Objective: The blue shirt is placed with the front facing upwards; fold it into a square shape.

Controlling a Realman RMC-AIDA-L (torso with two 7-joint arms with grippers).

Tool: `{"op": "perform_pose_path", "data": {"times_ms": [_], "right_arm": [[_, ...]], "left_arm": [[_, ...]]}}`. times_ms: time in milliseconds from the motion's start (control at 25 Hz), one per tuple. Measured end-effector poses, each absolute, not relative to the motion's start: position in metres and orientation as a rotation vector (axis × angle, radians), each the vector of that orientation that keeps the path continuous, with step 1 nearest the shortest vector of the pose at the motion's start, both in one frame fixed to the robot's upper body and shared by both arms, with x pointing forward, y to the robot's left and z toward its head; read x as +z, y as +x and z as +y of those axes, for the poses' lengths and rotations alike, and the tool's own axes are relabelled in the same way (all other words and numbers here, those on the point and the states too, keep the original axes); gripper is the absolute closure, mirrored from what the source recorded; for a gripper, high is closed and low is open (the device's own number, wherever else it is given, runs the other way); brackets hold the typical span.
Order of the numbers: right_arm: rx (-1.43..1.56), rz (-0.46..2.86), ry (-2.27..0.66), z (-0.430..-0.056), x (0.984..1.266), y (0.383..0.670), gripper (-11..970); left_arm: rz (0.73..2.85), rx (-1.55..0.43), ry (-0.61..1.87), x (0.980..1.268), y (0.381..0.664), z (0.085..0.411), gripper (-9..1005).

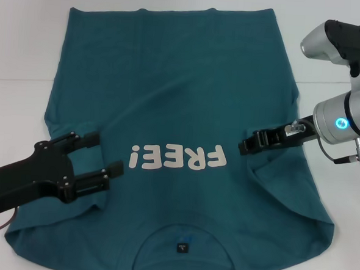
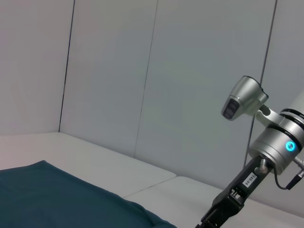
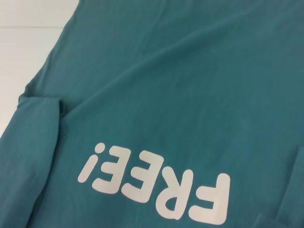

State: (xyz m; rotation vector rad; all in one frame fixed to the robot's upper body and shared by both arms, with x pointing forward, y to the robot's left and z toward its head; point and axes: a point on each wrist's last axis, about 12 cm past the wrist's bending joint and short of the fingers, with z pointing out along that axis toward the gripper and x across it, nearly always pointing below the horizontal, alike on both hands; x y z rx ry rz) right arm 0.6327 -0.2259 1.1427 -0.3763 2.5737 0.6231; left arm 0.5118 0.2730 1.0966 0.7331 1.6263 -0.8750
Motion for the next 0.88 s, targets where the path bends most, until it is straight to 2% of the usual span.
{"op": "perform_pose_path", "data": {"times_ms": [440,880], "right_arm": [[0.492,2.595,-0.285,-0.231,1.139,0.641,360],[0.505,2.613,-0.275,-0.221,1.128,0.645,368]], "left_arm": [[1.623,-0.876,0.743,1.095,0.512,0.271,159],[1.623,-0.874,0.742,1.095,0.512,0.272,160]]}}
